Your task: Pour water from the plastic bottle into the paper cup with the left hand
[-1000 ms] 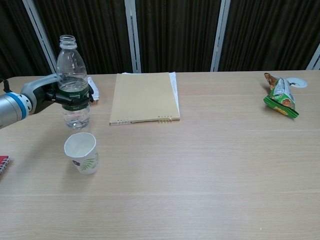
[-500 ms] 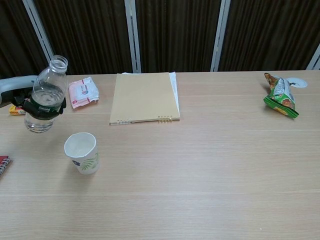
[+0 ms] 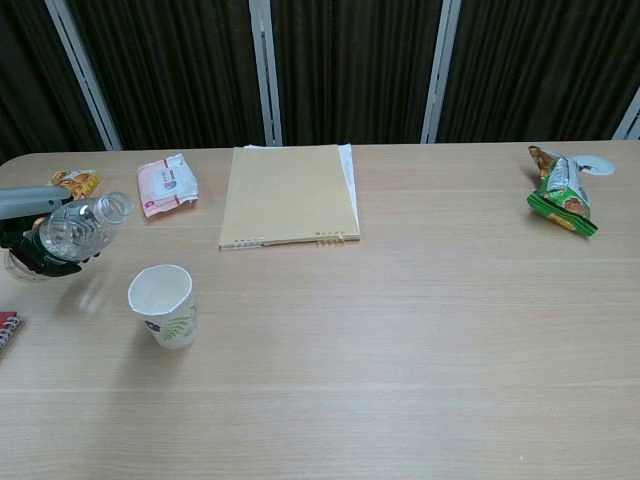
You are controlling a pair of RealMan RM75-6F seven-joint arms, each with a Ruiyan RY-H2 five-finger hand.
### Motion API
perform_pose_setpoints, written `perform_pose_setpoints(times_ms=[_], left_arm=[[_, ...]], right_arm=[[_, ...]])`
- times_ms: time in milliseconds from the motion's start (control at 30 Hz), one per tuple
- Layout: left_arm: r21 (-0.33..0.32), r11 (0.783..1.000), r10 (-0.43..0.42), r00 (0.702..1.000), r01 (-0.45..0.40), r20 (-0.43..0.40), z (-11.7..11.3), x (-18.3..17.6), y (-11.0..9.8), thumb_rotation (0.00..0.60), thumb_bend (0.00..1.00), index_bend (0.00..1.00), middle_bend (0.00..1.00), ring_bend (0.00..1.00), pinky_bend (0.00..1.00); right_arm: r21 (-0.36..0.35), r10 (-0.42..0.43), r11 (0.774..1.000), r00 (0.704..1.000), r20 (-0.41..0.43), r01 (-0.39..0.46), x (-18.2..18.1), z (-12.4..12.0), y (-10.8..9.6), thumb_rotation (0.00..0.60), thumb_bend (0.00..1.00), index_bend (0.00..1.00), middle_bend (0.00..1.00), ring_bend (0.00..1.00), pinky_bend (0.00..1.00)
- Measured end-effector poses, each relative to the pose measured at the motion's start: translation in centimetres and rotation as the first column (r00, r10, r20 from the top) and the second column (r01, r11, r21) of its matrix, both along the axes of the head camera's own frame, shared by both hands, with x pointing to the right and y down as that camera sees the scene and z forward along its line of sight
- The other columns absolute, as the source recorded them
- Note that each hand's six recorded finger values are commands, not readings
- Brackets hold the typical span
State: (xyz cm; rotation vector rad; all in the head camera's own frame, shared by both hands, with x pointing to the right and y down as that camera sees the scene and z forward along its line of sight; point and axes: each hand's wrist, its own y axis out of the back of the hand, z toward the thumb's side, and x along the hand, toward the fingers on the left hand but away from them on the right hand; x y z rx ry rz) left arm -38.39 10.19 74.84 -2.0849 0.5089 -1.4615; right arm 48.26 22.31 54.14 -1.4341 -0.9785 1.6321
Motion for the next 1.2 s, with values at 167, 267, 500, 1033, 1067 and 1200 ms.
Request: perform_pose_setpoints(times_ms=[167,267,500,1033,1067,1200], left_arm=[[0.027,0.998,0.057,0.998,-0.058,0.034,-0.1,0.6,-0.3,0.600,0.66,0.55,0.48,0.37,0.36],[0.052,0.993,0.107,0.992,-0.111,0.066,-0.1,1.1,-0.6,0.600,0.66,0.55,0.49,0.37,0.36],[0.115,0.965,0.217,0.962,-0.237,0.167,-0.1,2.3,-1.1,0.600,0.66,0.56,0.48,0.37,0.36],[0.183,0.920,0.296,0.921,-0.346,0.253,-0.3,3.4,-1.4,0.600,0.66,0.56,0.48,0.37,0.36],[0.185,0.919,0.298,0.920,-0.349,0.256,-0.3,3.4,-1.4,0.600,0.66,0.56,0.48,0.37,0.36],[0.195,0.911,0.306,0.913,-0.363,0.268,-0.4,3.3,-1.4,0.600,0.66,0.56,0.48,0.37,0.36]], right_arm=[[-0.001,0.008,1.000,1.000,-0.003,-0.008,0.3,0.1,0.0,0.600,0.00,0.00,0.00,0.00,0.00],[0.001,0.014,1.000,1.000,-0.005,-0.014,0.5,0.0,0.0,0.600,0.00,0.00,0.00,0.00,0.00],[0.006,0.024,1.000,1.000,-0.008,-0.024,0.9,-0.2,0.0,0.600,0.00,0.00,0.00,0.00,0.00],[0.002,0.028,1.000,1.000,-0.010,-0.028,1.0,-0.1,0.0,0.600,0.00,0.00,0.00,0.00,0.00],[0.002,0.028,1.000,1.000,-0.011,-0.028,1.0,-0.1,0.0,0.600,0.00,0.00,0.00,0.00,0.00],[0.002,0.028,1.000,1.000,-0.011,-0.028,1.0,-0.1,0.0,0.600,0.00,0.00,0.00,0.00,0.00]])
